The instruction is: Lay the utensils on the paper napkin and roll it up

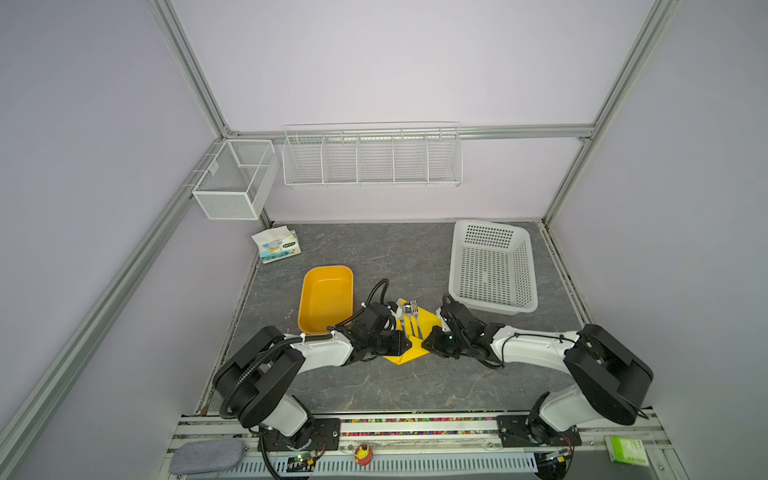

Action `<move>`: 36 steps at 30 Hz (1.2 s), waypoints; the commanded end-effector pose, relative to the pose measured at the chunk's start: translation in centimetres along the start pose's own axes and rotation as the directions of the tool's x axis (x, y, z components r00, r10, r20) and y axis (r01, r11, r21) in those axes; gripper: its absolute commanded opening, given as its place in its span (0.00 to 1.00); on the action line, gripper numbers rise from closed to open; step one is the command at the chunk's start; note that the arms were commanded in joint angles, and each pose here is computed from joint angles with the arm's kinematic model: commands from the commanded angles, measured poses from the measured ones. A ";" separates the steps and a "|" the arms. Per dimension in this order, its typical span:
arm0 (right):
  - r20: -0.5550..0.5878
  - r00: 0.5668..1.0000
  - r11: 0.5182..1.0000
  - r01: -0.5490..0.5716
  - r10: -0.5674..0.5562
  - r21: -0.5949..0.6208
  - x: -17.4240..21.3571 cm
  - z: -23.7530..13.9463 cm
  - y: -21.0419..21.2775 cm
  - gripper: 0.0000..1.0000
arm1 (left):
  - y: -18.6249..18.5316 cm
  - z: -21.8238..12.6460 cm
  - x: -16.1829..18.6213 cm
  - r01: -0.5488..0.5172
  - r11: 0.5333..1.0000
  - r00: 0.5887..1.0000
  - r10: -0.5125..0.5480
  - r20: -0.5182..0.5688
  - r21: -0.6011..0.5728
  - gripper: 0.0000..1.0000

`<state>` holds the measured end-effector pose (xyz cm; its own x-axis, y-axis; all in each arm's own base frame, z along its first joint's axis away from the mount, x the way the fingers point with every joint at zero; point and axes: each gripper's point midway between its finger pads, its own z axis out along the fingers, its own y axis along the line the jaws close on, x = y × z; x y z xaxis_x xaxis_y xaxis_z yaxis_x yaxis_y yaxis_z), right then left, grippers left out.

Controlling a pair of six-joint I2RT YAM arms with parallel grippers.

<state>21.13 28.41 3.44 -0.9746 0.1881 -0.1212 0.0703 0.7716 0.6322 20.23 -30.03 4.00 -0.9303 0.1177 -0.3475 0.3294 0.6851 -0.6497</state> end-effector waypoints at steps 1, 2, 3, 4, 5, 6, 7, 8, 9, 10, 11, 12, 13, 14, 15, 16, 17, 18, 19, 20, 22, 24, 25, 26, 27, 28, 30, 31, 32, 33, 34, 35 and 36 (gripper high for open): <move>0.014 1.000 1.000 0.006 -0.006 -0.019 -0.4 -0.8 0.7 0.19 | -0.7 -0.1 -1.3 -0.029 1.000 0.999 0.029 0.030 0.008 0.10; 0.016 1.000 1.000 0.007 -0.007 -0.020 -0.5 -0.9 0.7 0.19 | -0.6 -0.1 -1.3 -0.033 0.999 0.999 0.033 0.030 0.005 0.09; 0.019 1.000 1.000 0.010 -0.010 -0.018 -0.5 -1.0 0.7 0.19 | -0.6 0.0 -1.4 -0.037 0.999 0.999 0.037 0.029 0.002 0.08; 0.020 1.000 1.000 0.014 -0.013 -0.018 -0.5 -1.1 0.8 0.19 | -0.5 0.0 -1.4 -0.038 0.999 0.999 0.038 0.028 -0.001 0.07; 0.022 1.000 1.000 0.018 -0.018 -0.017 -0.5 -1.2 0.8 0.20 | -0.4 0.0 -1.4 -0.037 0.999 0.999 0.037 0.027 -0.006 0.07; 0.022 0.999 0.999 0.027 -0.026 -0.021 -0.5 -1.3 0.9 0.20 | -0.4 0.1 -1.5 -0.040 0.999 0.999 0.040 0.029 -0.009 0.07; 0.018 0.999 0.999 0.039 -0.039 -0.021 -0.4 -1.5 0.9 0.21 | -0.3 0.1 -1.5 -0.041 0.999 0.999 0.041 0.033 -0.014 0.06; 0.019 0.999 0.999 0.046 -0.045 -0.015 -0.4 -1.6 0.9 0.22 | -0.3 0.0 -1.6 -0.042 0.999 0.998 0.042 0.035 -0.018 0.05; 0.021 0.999 0.999 0.049 -0.049 -0.005 -0.4 -1.8 0.7 0.22 | -0.3 0.0 -1.7 -0.042 0.999 0.998 0.043 0.039 -0.020 0.05; 0.022 0.998 0.999 0.051 -0.051 0.010 -0.3 -2.0 0.3 0.23 | -0.3 0.1 -1.7 -0.043 0.999 0.998 0.043 0.038 -0.021 0.05; 0.026 0.998 0.998 0.053 -0.054 0.021 -0.3 -2.1 0.1 0.23 | -0.2 0.1 -1.6 -0.042 0.999 0.998 0.043 0.036 -0.023 0.05; 0.032 0.998 0.998 0.055 -0.056 0.030 -0.3 -2.4 -0.1 0.23 | -0.1 0.1 -1.6 -0.039 0.999 0.999 0.040 0.034 -0.026 0.05; 0.032 0.998 0.998 0.058 -0.059 0.040 -0.2 -2.5 -0.4 0.23 | 0.0 0.2 -1.6 -0.038 0.999 0.999 0.039 0.034 -0.030 0.05; 0.033 0.997 0.997 0.061 -0.063 0.045 -0.2 -2.7 -0.4 0.23 | 0.1 0.2 -1.5 -0.038 0.999 0.999 0.039 0.031 -0.033 0.05; 0.034 0.997 0.997 0.062 -0.064 0.052 -0.2 -2.8 -0.6 0.23 | 0.2 0.2 -1.4 -0.034 0.999 0.999 0.035 0.029 -0.039 0.05; 0.034 0.997 0.996 0.065 -0.067 0.059 -0.1 -3.0 -0.7 0.23 | 0.4 0.3 -1.4 -0.033 0.998 0.999 0.034 0.029 -0.046 0.05; 0.038 0.997 0.996 0.066 -0.068 0.062 -0.2 -3.1 -0.8 0.23 | 0.5 0.3 -1.4 -0.032 0.998 0.999 0.033 0.029 -0.049 0.05; 0.037 0.997 0.996 0.067 -0.069 0.065 -0.2 -3.2 -0.8 0.23 | 0.6 0.3 -1.4 -0.031 0.998 0.999 0.032 0.030 -0.052 0.05; 0.038 0.997 0.996 0.069 -0.071 0.065 -0.2 -3.3 -0.8 0.23 | 0.6 0.3 -1.4 -0.031 0.998 0.999 0.032 0.031 -0.052 0.05; 0.038 0.997 0.995 0.071 -0.074 0.063 -0.2 -3.4 -0.8 0.24 | 0.6 0.3 -1.4 -0.029 0.998 0.999 0.031 0.031 -0.051 0.05; 0.038 0.996 0.995 0.076 -0.079 0.061 -0.2 -3.4 -0.7 0.24 | 0.6 0.4 -1.5 -0.033 0.998 0.999 0.034 0.034 -0.051 0.05; 0.033 0.996 0.995 0.085 -0.086 0.054 -0.1 -3.4 -0.5 0.24 | 0.7 0.4 -1.5 -0.031 0.998 0.999 0.033 0.037 -0.056 0.05; 0.032 0.996 0.995 0.087 -0.089 0.051 -0.1 -3.4 -0.4 0.24 | 0.6 0.4 -1.6 -0.031 0.998 0.999 0.033 0.041 -0.055 0.05; 0.029 0.995 0.995 0.090 -0.091 0.047 -0.1 -3.4 -0.3 0.24 | 0.7 0.4 -1.5 -0.032 0.998 0.999 0.034 0.039 -0.054 0.05; 0.027 0.995 0.995 0.095 -0.096 0.039 -0.1 -3.4 -0.1 0.23 | 0.7 0.4 -1.5 -0.032 0.998 0.999 0.034 0.038 -0.055 0.05; 0.024 0.995 0.994 0.101 -0.102 0.031 0.0 -3.4 0.0 0.23 | 0.7 0.5 -1.5 -0.032 0.998 0.999 0.034 0.037 -0.056 0.05; 0.016 0.994 0.994 0.111 -0.111 0.020 0.1 -3.3 0.3 0.22 | 0.7 0.5 -1.5 -0.032 0.998 0.999 0.034 0.035 -0.057 0.05; 0.011 0.993 0.993 0.114 -0.114 0.012 0.1 -3.3 0.4 0.21 | 0.7 0.5 -1.6 -0.030 0.998 0.999 0.032 0.036 -0.056 0.05; 0.006 0.993 0.993 0.119 -0.119 0.005 0.2 -3.2 0.6 0.21 | 0.7 0.5 -1.6 -0.026 0.998 0.999 0.028 0.039 -0.055 0.05; 0.001 0.992 0.992 0.124 -0.124 0.001 0.2 -3.1 0.7 0.20 | 0.6 0.6 -1.7 -0.028 0.998 0.999 0.030 0.040 -0.052 0.05; -0.004 0.992 0.992 0.128 -0.128 -0.003 0.2 -3.0 0.9 0.19 | 0.6 0.5 -1.8 -0.026 0.998 0.999 0.029 0.044 -0.054 0.05; -0.010 0.991 0.991 0.131 -0.131 -0.006 0.3 -2.9 0.9 0.18 | 0.6 0.6 -1.8 -0.026 0.998 0.999 0.028 0.044 -0.053 0.05; -0.015 0.991 0.991 0.136 -0.136 -0.010 0.3 -2.7 1.1 0.18 | 0.6 0.5 -1.9 -0.027 0.998 0.999 0.030 0.046 -0.058 0.05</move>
<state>19.90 26.70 5.45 -0.9784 0.0978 -0.1820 -0.0305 0.8028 0.5955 21.10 -29.81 3.26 -0.9234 0.1188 -0.3650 0.3333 0.7198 -0.6089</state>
